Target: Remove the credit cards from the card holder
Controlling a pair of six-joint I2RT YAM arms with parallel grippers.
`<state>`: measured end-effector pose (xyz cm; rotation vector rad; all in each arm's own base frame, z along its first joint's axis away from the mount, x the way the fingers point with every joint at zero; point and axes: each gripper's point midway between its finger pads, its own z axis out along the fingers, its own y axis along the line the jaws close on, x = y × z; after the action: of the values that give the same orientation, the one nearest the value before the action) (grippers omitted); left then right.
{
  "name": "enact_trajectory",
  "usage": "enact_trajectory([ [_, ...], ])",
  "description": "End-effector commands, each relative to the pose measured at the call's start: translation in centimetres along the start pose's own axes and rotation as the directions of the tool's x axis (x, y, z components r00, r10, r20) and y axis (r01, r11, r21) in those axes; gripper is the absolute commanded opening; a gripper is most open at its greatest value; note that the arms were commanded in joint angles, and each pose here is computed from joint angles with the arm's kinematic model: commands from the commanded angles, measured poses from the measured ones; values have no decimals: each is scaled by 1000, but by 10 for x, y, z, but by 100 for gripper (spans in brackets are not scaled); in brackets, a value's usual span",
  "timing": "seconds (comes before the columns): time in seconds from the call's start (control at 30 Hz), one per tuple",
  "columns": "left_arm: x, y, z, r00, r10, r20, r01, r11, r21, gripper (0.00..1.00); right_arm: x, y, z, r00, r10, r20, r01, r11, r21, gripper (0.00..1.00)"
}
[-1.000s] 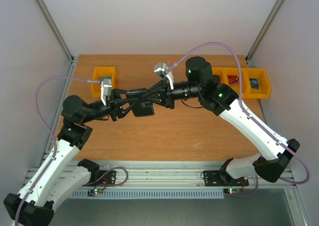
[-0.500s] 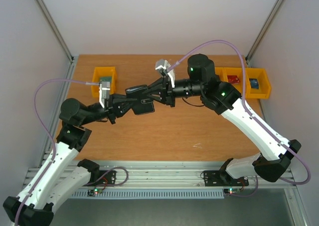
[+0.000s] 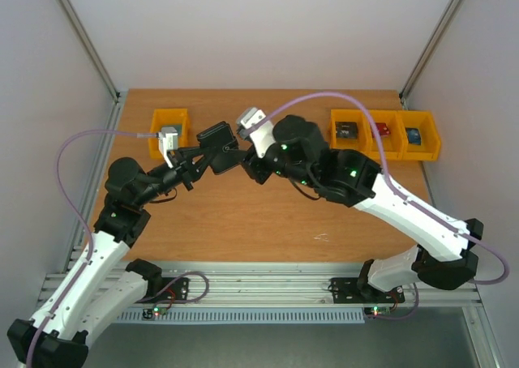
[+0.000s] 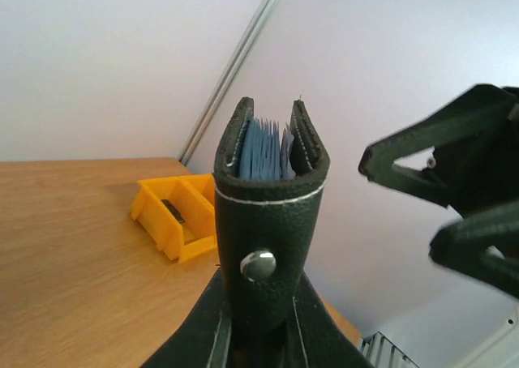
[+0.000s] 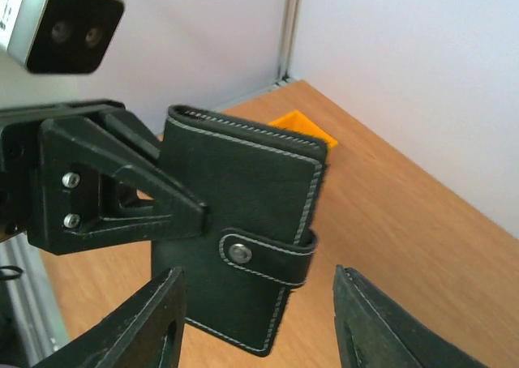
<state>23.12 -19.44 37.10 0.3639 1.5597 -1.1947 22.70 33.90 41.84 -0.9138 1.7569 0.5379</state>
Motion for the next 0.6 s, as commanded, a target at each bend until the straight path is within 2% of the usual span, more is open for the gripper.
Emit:
enact_trajectory([
  [0.0, -13, 1, -2, 998, 9, 58, -8, 1000, -20, 0, 10, -1, 19, 992, -104, -68, 112, 984, 136, 49],
  [0.13, -11, -1, -2, 999, 11, 51, -11, 1000, -6, 0, 10, 6, 39, 992, -88, -90, 99, 987, 124, 46],
  [0.23, -12, -3, -2, 999, 10, 52, -10, 1000, 2, 0, 12, 9, 53, 991, -90, -103, 103, 986, 130, 39],
  [0.37, -12, -6, -3, 998, 18, 54, -19, 1000, 13, 0, 15, -8, 61, 988, -87, -128, 116, 964, 239, 31],
  [0.57, -12, -7, -3, 998, 25, 57, -26, 999, 22, 0, 33, -18, 71, 978, -85, -189, 140, 942, 304, 26],
])
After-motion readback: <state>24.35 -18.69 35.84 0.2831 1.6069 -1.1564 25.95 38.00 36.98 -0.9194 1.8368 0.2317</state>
